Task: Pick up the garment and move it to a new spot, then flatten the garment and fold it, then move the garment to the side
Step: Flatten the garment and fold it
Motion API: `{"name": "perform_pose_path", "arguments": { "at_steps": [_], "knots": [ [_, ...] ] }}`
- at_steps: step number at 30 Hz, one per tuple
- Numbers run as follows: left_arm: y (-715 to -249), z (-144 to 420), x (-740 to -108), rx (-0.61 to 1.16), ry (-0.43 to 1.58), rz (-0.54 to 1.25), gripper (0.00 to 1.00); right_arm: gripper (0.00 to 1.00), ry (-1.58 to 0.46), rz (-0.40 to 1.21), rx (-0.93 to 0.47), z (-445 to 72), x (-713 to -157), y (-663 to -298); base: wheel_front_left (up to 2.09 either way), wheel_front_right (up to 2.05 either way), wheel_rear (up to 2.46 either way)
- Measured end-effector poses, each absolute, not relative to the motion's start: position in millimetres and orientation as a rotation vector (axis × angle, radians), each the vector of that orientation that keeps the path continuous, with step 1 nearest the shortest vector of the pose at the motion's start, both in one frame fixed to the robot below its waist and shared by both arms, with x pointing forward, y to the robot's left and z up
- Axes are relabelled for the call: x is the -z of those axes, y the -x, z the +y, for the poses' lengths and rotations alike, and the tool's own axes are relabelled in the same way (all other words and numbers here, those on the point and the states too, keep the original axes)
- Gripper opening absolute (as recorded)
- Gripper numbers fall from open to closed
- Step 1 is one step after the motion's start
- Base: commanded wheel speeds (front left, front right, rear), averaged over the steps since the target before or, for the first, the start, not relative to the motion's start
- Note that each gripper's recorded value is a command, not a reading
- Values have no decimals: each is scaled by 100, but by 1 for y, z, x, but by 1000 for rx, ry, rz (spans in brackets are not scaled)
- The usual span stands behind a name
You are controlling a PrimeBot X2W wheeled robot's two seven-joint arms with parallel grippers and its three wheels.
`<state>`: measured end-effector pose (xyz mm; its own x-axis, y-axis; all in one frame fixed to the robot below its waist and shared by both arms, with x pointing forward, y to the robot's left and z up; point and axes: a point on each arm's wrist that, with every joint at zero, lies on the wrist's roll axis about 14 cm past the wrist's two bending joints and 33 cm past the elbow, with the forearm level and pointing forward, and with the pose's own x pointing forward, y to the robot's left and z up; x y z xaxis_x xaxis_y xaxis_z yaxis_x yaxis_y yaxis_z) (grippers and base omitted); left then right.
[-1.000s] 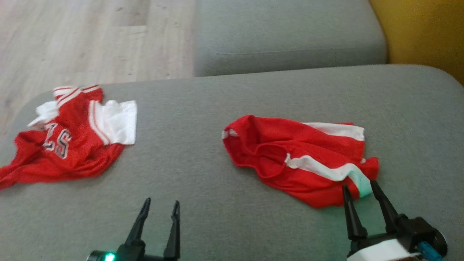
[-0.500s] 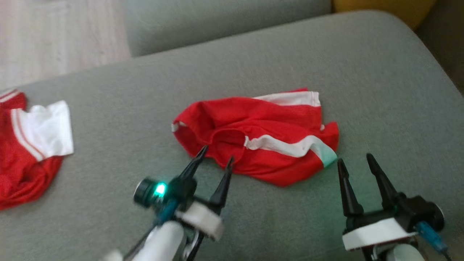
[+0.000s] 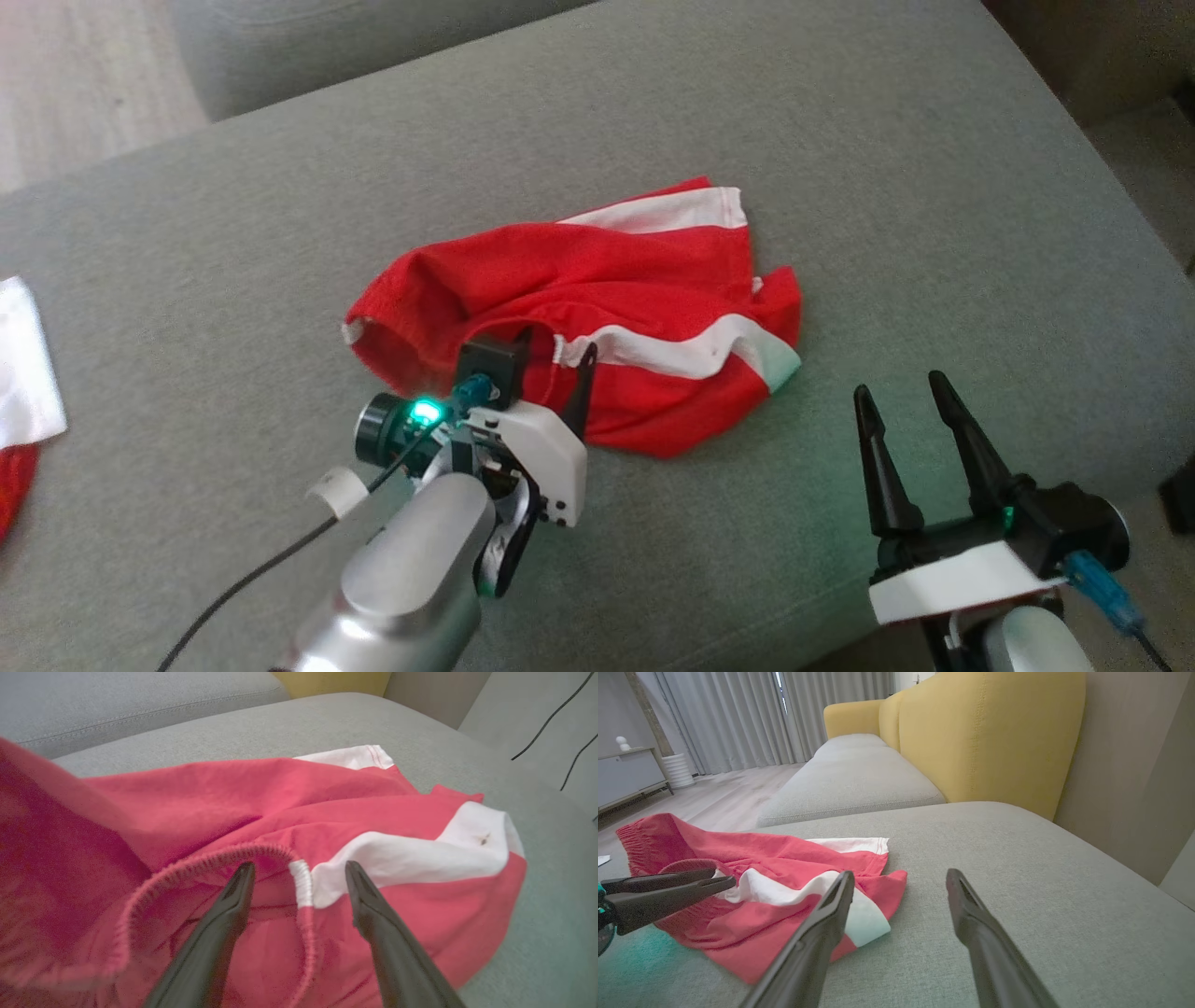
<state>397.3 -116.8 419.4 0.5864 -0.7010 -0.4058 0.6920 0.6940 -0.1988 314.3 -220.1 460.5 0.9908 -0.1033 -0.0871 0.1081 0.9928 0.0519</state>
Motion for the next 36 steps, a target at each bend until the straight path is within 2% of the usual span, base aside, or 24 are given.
{"name": "perform_pose_path", "arguments": {
  "at_steps": [1,2,3,4,9,14,20,24,25,28,30,33,36],
  "knots": [
    [-399,-118,-416,809,8,494,100,100,-60,86,116,-223,-460,-313,0,0,0],
    [-400,-120,-414,810,3,497,62,100,-59,88,124,-225,-460,-312,0,0,0],
    [-402,-122,-415,815,5,490,7,100,-57,90,132,-227,-460,-311,0,0,0],
    [-403,-124,-415,821,7,486,0,100,-57,92,138,-229,-459,-310,0,0,0],
    [-396,-137,-422,872,67,466,0,100,-61,90,155,-233,-460,-307,0,0,0],
    [-378,-165,-465,1013,167,408,0,100,-66,65,149,-231,-466,-304,0,0,0],
    [-391,-200,-587,1150,260,184,0,100,-71,30,130,-226,-475,-305,0,0,0],
    [-395,-201,-681,1189,321,2,0,100,-85,20,103,-218,-477,-308,0,0,0],
    [-396,-197,-687,1185,329,-7,0,100,-89,16,97,-217,-478,-310,0,0,0],
    [-404,-177,-679,1133,314,16,0,100,-89,6,75,-212,-480,-317,0,0,0],
    [-413,-153,-651,1081,285,82,0,100,-91,8,56,-208,-480,-322,0,0,0],
    [-424,-100,-575,930,250,249,0,100,-96,20,19,-197,-476,-329,0,0,0],
    [-410,-44,-492,793,246,441,0,100,-133,25,16,-196,-473,-339,0,0,0]
  ]
}}
